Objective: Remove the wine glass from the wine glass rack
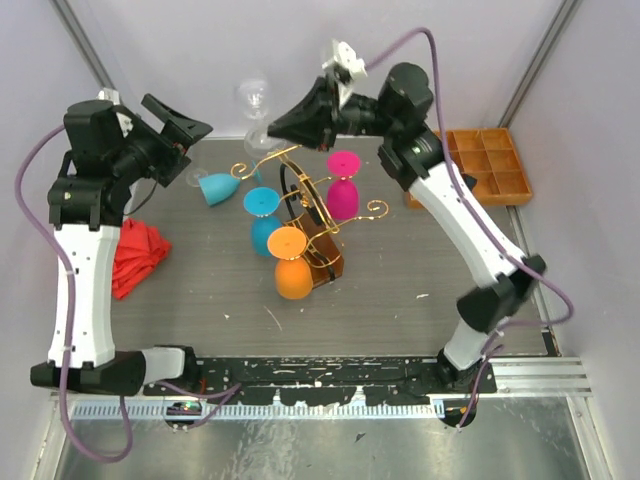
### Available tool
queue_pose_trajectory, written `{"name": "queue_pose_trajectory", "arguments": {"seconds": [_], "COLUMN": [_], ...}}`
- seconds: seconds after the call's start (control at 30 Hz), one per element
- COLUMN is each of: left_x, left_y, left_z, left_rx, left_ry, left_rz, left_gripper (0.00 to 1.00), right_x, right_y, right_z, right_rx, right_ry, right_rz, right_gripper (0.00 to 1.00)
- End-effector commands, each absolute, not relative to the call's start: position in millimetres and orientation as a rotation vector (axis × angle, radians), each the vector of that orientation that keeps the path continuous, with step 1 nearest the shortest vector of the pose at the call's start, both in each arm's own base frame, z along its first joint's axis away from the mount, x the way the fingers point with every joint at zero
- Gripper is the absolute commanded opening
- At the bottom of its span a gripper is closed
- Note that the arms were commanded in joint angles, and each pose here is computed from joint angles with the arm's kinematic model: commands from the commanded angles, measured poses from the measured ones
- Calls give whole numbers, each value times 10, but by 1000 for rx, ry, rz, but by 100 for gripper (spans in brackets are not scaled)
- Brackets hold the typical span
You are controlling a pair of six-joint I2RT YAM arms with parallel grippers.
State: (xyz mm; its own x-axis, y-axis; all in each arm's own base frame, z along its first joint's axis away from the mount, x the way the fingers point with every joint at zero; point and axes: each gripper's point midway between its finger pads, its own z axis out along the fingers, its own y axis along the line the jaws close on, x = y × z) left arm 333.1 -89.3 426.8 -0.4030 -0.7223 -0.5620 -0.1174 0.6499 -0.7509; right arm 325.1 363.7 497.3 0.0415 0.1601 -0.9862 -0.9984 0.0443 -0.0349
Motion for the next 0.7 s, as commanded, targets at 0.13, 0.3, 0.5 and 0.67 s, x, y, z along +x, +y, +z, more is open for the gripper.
{"name": "queue_pose_trajectory", "arguments": {"seconds": [0.13,0.3,0.5,0.67], "left_x": [3228,3047,2872,2832], "left_y": [-1290,-1441,-1509,-1600], "left_z": [4441,4859,5142,5251], "left_rx": [-720,-674,-632,-597], "left_ry": [1958,1835,1748,1710], "left_rz": [-1258,-1486,-1615,-1725], "left_gripper": [98,98,98,98], "right_x": [2033,1914,1947,1922], "right_y": [3354,3303,3303,3338], "right_z": [5543,5607,5557,5542], "right_rx": [-1360,-1370,-1361,-1361], "right_ry": [582,571,605,610], "right_rz": [979,966,953,963], "right_gripper": [0,0,0,0]}}
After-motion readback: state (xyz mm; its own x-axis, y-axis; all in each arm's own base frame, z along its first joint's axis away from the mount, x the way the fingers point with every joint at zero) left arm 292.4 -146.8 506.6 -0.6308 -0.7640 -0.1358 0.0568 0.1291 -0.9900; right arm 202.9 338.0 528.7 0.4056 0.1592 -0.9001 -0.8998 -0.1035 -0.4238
